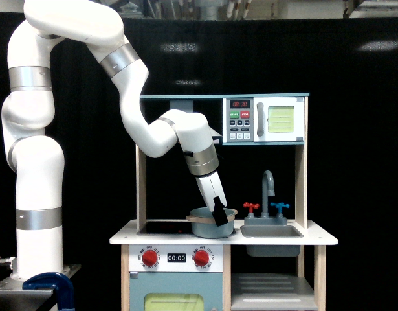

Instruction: Put the bowl inside the kitchen cabinet

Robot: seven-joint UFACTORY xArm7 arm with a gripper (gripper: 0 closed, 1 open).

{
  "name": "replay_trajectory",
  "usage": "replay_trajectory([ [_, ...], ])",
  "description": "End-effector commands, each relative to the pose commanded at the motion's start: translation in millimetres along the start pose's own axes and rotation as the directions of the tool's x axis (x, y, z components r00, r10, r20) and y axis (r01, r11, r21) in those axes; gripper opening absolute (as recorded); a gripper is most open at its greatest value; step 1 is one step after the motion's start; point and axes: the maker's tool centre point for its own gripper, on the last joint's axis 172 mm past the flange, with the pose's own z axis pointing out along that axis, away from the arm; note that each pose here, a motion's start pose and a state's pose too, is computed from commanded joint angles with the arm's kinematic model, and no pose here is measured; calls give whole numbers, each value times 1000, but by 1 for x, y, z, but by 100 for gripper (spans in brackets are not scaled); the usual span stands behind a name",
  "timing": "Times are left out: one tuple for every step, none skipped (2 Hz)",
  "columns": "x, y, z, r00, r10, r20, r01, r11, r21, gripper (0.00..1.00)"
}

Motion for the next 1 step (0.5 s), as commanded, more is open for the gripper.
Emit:
replay_trajectory([
  [-3, -1, 8, 1000, 0, 0, 0, 1000, 0, 0],
])
